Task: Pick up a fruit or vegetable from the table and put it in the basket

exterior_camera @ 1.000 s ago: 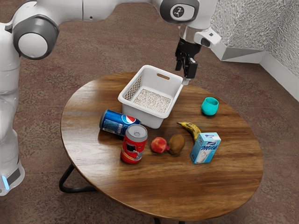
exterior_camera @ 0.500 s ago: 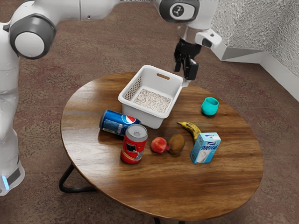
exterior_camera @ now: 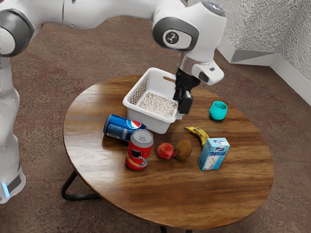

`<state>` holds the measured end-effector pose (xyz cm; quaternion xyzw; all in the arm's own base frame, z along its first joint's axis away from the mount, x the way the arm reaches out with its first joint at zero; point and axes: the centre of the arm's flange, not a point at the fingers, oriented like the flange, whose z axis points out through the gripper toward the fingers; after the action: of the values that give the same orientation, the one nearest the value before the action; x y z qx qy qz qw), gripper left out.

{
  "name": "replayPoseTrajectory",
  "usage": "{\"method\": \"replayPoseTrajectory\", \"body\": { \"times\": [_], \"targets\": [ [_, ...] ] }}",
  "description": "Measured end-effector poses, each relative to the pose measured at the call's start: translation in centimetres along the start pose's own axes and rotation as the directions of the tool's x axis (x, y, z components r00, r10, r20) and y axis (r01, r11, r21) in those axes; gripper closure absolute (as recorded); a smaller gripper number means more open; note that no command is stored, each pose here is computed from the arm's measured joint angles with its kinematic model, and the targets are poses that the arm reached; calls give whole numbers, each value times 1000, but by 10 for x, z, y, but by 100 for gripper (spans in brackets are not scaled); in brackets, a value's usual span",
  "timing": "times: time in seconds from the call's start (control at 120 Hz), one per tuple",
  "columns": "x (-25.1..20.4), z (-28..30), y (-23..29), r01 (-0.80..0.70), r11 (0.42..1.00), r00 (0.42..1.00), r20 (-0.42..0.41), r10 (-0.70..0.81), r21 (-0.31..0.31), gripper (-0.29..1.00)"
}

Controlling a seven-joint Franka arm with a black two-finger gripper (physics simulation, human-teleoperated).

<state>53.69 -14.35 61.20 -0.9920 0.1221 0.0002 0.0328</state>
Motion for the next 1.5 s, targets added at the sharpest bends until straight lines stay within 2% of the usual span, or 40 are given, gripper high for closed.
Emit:
{"method": "replayPoseTrajectory", "body": {
  "times": [0.167, 0.308, 0.55, 1.033, 1.5],
  "targets": [
    [17, 14, 19, -71, 997, 997, -10, 72, 35, 0],
    [27, 36, 26, -110, 994, 994, 18, 110, -1, 0],
    [34, 73, -30, -64, 996, 996, 55, 68, -56, 0],
    [39, 83, -33, -152, 986, 987, 49, 156, -73, 0],
    [53, 123, -25, -202, 975, 974, 83, 210, -92, 0]
  ]
}}
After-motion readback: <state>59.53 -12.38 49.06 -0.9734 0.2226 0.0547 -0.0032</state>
